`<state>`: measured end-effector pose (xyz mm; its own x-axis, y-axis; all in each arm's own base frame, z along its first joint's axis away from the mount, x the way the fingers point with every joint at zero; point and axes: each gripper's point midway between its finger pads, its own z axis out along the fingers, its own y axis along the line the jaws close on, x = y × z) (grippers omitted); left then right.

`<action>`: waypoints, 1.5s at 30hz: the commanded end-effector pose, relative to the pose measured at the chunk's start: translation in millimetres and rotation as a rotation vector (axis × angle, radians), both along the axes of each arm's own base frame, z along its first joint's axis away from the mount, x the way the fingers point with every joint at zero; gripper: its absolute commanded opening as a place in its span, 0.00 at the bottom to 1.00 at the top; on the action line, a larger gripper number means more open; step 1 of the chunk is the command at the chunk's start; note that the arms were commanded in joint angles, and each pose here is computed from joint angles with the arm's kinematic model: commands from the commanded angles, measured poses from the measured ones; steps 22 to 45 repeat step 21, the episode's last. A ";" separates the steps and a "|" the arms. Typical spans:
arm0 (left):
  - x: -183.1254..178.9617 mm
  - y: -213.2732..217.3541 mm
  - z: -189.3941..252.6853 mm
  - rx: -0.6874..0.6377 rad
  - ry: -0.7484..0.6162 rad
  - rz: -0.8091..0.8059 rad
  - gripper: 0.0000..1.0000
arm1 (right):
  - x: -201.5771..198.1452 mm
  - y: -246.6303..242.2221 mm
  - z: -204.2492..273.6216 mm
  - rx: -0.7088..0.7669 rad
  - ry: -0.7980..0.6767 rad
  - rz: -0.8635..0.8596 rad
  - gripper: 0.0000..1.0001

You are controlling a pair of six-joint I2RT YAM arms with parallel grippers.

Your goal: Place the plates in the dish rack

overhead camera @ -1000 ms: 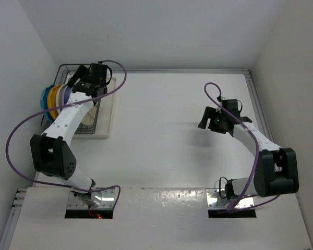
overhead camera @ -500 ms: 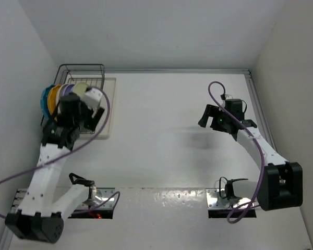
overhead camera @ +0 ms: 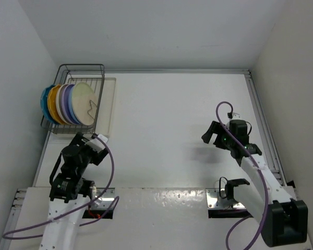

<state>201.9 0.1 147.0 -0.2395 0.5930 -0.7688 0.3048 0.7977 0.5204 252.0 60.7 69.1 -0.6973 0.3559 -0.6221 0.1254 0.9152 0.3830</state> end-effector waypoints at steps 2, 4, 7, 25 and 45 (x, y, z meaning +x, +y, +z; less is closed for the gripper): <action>8.2 -7.0 -5.0 0.007 0.058 -0.043 0.99 | -11.6 -8.2 -1.7 0.002 -0.023 -0.066 0.99; 8.8 -7.1 -9.4 0.009 0.081 -0.043 0.99 | -17.4 -10.0 -5.3 -0.003 -0.018 -0.075 0.99; 7.5 -10.1 -11.2 0.011 0.090 -0.066 0.99 | -27.3 -11.0 -10.1 -0.006 0.013 -0.078 0.99; 6.2 -11.3 -1.5 0.012 0.038 -0.078 0.99 | -40.2 -11.1 -14.4 0.005 0.052 -0.090 0.99; 6.2 -11.3 -1.5 0.012 0.038 -0.078 0.99 | -40.2 -11.1 -14.4 0.005 0.052 -0.090 0.99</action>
